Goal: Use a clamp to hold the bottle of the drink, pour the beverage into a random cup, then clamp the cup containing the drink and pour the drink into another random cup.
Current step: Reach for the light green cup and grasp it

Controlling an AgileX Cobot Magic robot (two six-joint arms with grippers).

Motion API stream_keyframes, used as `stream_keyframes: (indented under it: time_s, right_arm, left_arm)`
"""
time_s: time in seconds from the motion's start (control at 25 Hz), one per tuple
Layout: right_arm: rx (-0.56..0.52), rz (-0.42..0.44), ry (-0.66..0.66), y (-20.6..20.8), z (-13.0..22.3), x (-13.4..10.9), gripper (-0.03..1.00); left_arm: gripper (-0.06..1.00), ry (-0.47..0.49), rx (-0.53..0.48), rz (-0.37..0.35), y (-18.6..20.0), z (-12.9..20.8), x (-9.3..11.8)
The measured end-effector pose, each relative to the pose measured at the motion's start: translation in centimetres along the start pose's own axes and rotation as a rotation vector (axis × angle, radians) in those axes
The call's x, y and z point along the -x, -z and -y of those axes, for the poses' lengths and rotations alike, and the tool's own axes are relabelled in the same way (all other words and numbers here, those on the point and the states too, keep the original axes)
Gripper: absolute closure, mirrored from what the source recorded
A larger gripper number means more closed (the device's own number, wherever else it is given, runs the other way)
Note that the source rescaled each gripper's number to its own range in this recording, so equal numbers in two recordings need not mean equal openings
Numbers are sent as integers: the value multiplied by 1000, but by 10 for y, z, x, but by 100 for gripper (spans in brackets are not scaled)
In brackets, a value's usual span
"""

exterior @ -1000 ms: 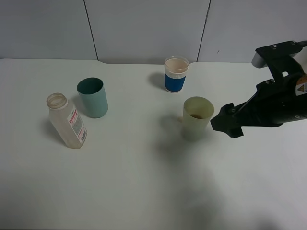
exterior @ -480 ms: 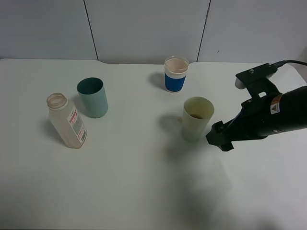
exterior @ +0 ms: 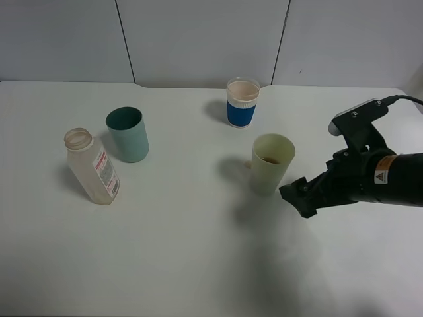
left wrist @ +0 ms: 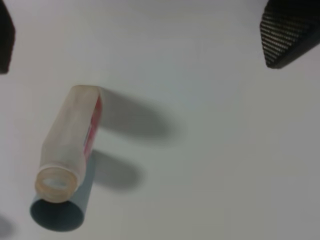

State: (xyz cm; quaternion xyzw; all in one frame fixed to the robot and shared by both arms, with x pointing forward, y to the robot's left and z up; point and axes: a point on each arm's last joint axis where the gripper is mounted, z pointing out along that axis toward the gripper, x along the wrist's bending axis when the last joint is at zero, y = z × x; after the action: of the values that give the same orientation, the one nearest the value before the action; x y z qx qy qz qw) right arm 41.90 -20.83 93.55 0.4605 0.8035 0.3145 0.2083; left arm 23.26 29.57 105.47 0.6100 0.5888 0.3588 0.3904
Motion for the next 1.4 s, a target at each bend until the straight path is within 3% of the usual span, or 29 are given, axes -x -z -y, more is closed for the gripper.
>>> stream_keyframes:
  time_s: [0.24, 0.52, 0.88, 1.24, 1.4]
  right_arm:
    - [37, -1, 17, 0, -3, 0, -3]
    - [-58, -21, 55, -28, 14, -2, -3]
    - [42, -66, 118, -61, 19, -8, -3]
    - [211, -59, 167, -75, 14, -9, -3]
    - [237, -64, 164, -84, 19, -10, -3]
  left_arm:
    - [-6, 0, 0, 0, 0, 0, 0]
    - [-6, 0, 0, 0, 0, 0, 0]
    - [-6, 0, 0, 0, 0, 0, 0]
    - [-6, 0, 0, 0, 0, 0, 0]
    - [-6, 0, 0, 0, 0, 0, 0]
